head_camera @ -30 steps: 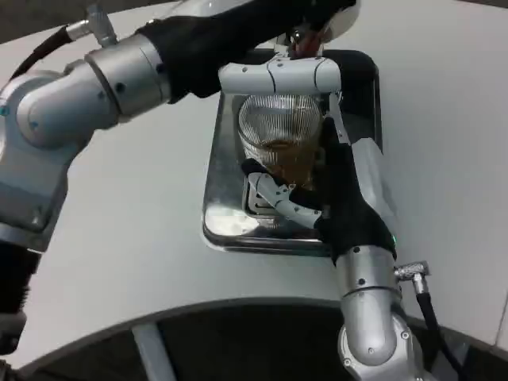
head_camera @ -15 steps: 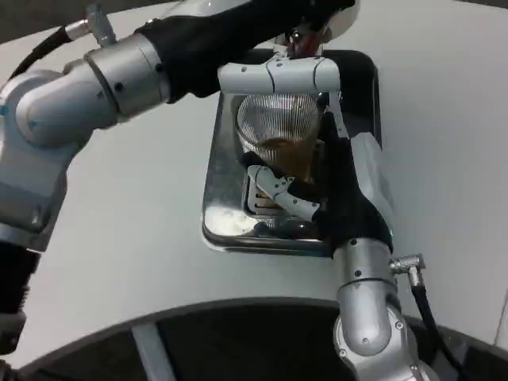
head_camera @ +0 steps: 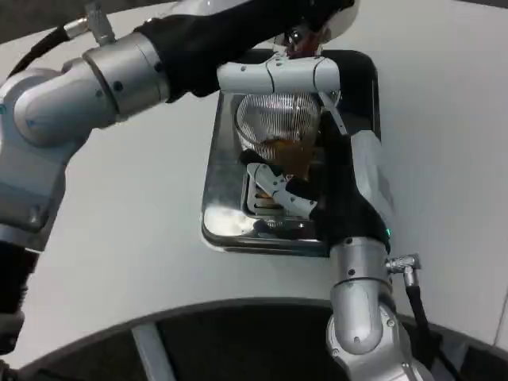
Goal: Grasp the cup under the faucet to collect the drink, then remove the cup.
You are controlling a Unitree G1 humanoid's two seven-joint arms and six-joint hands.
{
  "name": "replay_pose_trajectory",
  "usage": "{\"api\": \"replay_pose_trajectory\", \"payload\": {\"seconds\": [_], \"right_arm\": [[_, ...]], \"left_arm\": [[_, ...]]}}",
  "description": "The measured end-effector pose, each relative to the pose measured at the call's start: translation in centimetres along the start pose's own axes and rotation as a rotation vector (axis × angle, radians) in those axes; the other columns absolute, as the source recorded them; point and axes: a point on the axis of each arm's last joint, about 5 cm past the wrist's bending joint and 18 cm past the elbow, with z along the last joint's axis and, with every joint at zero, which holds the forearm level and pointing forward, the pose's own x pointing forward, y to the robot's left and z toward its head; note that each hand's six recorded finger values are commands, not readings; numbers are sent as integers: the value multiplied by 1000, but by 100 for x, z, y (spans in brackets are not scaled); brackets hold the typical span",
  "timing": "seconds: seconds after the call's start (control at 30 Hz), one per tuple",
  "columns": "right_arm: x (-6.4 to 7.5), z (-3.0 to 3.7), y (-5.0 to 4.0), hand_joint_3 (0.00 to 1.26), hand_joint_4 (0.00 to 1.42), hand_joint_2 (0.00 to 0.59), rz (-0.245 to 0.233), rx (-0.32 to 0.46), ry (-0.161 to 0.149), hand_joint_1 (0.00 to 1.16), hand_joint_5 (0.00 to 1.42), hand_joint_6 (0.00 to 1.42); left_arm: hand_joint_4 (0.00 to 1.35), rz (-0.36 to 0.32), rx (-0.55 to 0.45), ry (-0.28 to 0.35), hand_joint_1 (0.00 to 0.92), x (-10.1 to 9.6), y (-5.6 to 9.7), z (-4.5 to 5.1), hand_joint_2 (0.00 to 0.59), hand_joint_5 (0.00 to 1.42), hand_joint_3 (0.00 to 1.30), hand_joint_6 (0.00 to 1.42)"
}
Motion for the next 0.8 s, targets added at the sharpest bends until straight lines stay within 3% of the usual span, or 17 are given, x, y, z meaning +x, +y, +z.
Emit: {"api": "replay_pose_trajectory", "payload": {"seconds": [0.33,0.8], "right_arm": [[-18,12,39,315,406,239,-52,-35,-18,746,453,476],[-54,-6,65,408,493,246,-139,-31,-27,776,573,650]], "left_arm": [[0,1,5,-1,0,-6,7,5,118,0,103,92],[0,12,-3,-13,0,-36,-3,10,104,22,81,102]]}}
